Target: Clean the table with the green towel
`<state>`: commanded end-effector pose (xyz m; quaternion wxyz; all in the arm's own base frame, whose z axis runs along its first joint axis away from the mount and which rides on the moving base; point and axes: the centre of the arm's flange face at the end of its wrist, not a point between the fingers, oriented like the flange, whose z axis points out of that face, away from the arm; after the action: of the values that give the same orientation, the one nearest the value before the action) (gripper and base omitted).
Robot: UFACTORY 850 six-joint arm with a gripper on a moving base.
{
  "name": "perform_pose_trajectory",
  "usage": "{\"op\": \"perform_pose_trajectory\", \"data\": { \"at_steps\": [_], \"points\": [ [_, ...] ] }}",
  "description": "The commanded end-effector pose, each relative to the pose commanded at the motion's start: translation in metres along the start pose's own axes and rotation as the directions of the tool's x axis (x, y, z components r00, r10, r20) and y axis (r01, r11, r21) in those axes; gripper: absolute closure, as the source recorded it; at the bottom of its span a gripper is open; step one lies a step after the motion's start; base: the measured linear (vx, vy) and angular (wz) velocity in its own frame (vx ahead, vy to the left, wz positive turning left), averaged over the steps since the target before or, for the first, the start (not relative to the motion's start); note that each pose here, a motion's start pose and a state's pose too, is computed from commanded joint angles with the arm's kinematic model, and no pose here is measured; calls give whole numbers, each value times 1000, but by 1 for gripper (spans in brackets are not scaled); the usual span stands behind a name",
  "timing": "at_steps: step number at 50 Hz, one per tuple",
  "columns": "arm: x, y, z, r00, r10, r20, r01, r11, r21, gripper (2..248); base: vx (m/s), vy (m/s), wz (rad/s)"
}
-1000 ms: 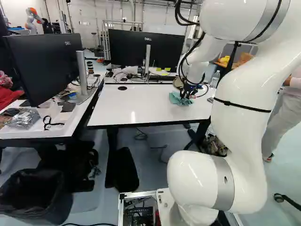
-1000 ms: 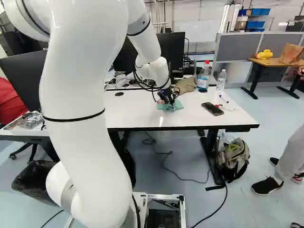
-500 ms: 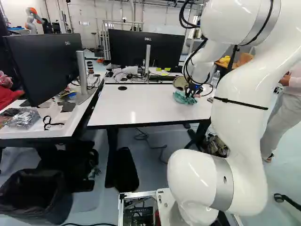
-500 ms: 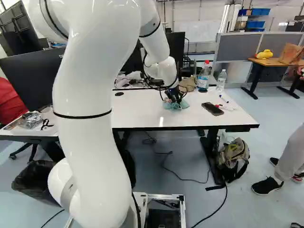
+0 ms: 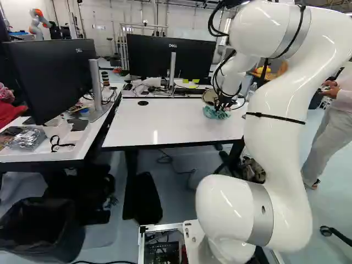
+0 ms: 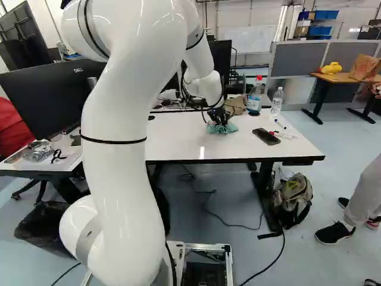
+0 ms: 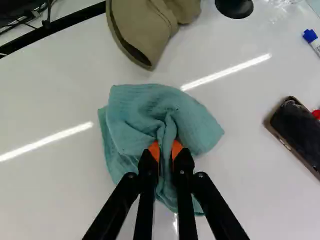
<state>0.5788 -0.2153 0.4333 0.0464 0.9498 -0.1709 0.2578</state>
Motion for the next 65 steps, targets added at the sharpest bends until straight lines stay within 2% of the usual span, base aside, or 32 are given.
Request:
{"op": "perform_pose_trajectory", "data": {
  "at_steps": [10, 23, 40, 49, 65],
  "points": [
    [-7, -15, -5, 1000, -21, 6, 21, 1000, 12, 204, 0, 0, 0],
    [-25, -26, -17, 999, -38, 20, 38, 999, 22, 204, 0, 0, 0],
    [-53, -33, -35, 998, -53, 38, 52, 998, 30, 204, 0, 0, 0],
    [-67, -32, -43, 998, -53, 47, 51, 998, 30, 204, 0, 0, 0],
    [-65, -33, -53, 998, -53, 30, 53, 998, 31, 204, 0, 0, 0]
  ]
}}
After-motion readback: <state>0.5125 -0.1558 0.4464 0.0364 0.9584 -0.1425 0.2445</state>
